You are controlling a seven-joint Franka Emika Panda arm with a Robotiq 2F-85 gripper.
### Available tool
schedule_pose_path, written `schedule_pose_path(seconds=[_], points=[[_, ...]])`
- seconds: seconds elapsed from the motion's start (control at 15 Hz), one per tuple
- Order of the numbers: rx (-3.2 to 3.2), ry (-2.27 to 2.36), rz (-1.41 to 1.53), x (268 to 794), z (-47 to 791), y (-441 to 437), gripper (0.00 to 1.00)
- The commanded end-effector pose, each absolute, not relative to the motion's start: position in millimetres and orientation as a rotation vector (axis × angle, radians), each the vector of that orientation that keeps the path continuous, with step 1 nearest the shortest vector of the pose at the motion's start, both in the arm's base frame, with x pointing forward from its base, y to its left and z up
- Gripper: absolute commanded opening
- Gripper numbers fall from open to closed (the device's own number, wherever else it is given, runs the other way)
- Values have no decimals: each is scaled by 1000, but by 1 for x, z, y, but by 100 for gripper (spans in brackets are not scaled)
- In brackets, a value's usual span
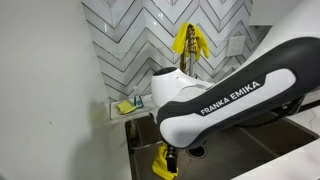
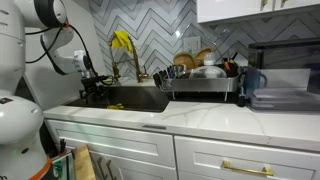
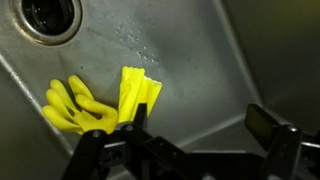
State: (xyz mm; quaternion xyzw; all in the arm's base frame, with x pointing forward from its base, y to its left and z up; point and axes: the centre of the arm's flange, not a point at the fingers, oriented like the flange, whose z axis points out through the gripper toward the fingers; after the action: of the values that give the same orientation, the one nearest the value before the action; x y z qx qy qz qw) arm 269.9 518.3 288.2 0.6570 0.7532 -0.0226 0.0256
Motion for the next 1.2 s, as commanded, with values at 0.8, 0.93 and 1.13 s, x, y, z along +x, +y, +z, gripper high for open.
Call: schedule_pose_path(seconds=[0.8, 0.93, 1.13], points=[[2314, 2166, 208, 285, 225, 506, 100], [2359, 2140, 228, 288, 211, 510, 100], [2414, 2111, 273, 295, 199, 509, 100]])
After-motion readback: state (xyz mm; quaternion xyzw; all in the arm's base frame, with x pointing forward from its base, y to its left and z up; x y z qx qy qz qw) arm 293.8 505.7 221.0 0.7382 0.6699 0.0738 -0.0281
